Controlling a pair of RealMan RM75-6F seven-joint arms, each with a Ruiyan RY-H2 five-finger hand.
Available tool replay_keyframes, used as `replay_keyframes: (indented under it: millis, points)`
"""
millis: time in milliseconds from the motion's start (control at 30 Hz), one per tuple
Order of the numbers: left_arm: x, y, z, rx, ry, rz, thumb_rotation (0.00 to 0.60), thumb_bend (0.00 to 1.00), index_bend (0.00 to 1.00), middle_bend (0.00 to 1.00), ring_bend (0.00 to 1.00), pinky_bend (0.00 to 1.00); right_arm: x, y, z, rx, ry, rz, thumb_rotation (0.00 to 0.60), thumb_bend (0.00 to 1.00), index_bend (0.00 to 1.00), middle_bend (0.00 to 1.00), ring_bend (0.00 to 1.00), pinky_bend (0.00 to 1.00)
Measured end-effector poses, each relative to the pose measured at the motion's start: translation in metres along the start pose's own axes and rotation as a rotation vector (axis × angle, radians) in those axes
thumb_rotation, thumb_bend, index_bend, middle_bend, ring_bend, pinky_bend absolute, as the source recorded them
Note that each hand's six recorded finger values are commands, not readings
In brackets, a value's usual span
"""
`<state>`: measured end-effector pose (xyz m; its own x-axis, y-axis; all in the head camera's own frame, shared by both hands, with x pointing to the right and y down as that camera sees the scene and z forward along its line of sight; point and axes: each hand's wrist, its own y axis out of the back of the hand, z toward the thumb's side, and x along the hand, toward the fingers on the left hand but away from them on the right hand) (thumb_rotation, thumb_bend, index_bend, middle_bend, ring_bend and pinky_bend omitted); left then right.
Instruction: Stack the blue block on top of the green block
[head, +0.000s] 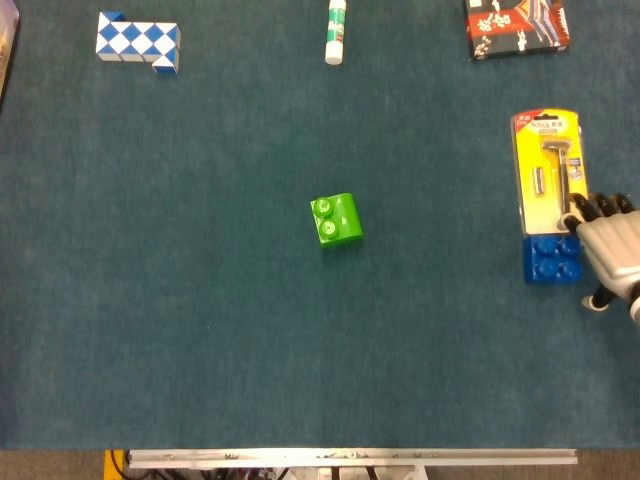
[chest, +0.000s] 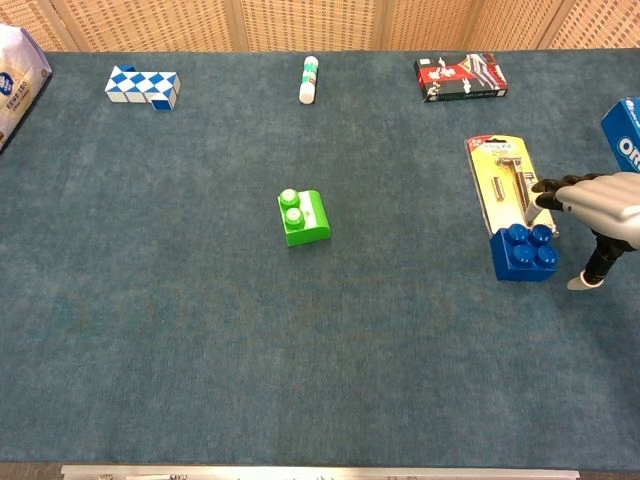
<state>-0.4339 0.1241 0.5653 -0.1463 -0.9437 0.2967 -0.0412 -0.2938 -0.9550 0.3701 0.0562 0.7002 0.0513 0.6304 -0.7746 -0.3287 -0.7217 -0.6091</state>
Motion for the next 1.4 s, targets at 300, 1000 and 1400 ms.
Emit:
replay_keyframes:
  millis: [300, 1000, 1400]
  points:
    - [0.0, 0.0, -0.001, -0.006, 0.001, -0.002, 0.6, 0.2, 0.25, 0.02, 0.0, 0.09, -0.01, -0.005, 0.007, 0.019, -0.014, -0.007, 0.6, 0.0, 0.26, 0.06, 0.0, 0.08]
    - [-0.002, 0.003, 0.0, -0.017, -0.005, 0.003, 0.6, 0.2, 0.25, 0.02, 0.0, 0.09, -0.02, -0.008, 0.02, 0.046, -0.045, -0.055, 0.6, 0.08, 0.35, 0.06, 0.0, 0.08]
    - [-0.002, 0.004, 0.0, -0.019, -0.005, 0.006, 0.6, 0.2, 0.25, 0.02, 0.0, 0.09, -0.024, -0.013, 0.026, 0.06, -0.037, -0.081, 0.6, 0.21, 0.41, 0.07, 0.0, 0.08]
